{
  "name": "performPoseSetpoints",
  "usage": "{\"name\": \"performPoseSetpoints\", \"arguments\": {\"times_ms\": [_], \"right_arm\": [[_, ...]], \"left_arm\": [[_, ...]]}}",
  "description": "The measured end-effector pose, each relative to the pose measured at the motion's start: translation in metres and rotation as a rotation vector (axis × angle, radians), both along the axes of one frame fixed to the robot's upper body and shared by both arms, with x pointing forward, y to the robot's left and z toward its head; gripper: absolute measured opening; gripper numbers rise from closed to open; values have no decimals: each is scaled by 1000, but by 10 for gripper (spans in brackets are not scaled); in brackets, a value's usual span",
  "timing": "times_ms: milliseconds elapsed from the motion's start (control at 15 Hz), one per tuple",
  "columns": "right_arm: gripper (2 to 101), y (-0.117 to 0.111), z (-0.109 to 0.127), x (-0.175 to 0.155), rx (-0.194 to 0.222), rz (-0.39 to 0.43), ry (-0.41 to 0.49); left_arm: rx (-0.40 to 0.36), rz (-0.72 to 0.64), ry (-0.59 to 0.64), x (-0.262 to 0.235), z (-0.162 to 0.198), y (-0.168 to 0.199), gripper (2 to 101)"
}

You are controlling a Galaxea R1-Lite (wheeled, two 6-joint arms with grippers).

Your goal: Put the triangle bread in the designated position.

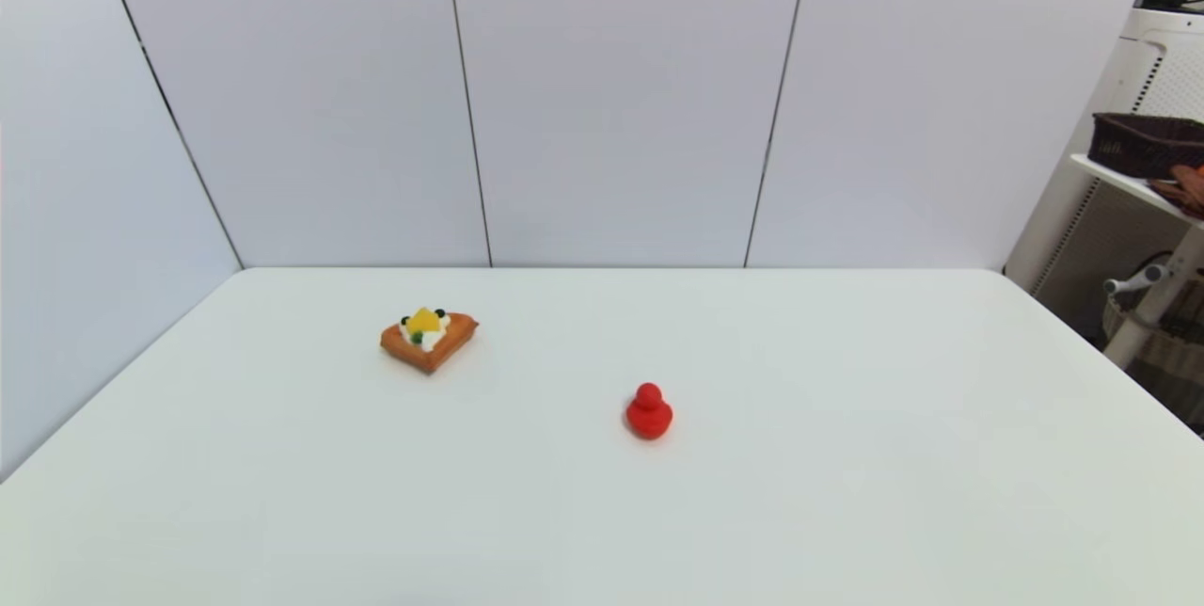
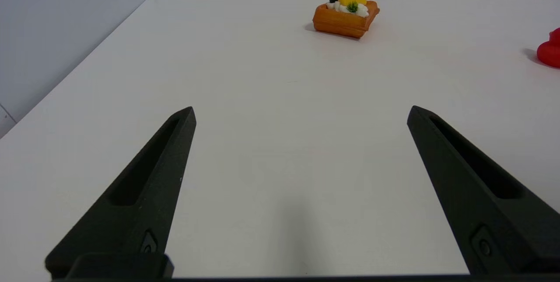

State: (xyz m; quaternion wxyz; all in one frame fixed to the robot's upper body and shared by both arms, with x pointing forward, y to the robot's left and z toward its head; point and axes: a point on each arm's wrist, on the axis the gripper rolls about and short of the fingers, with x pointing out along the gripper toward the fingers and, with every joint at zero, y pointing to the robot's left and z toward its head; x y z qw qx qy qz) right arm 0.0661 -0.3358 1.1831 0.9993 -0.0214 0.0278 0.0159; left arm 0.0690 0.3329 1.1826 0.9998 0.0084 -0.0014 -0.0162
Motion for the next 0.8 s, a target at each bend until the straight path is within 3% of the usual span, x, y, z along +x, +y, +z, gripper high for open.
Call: {"name": "performPoseSetpoints", "arguments": {"times_ms": [800], "right_arm": [[973,0,0,0,1,1,2]], "left_arm": [[0,0,0,0,0,0,979]]}}
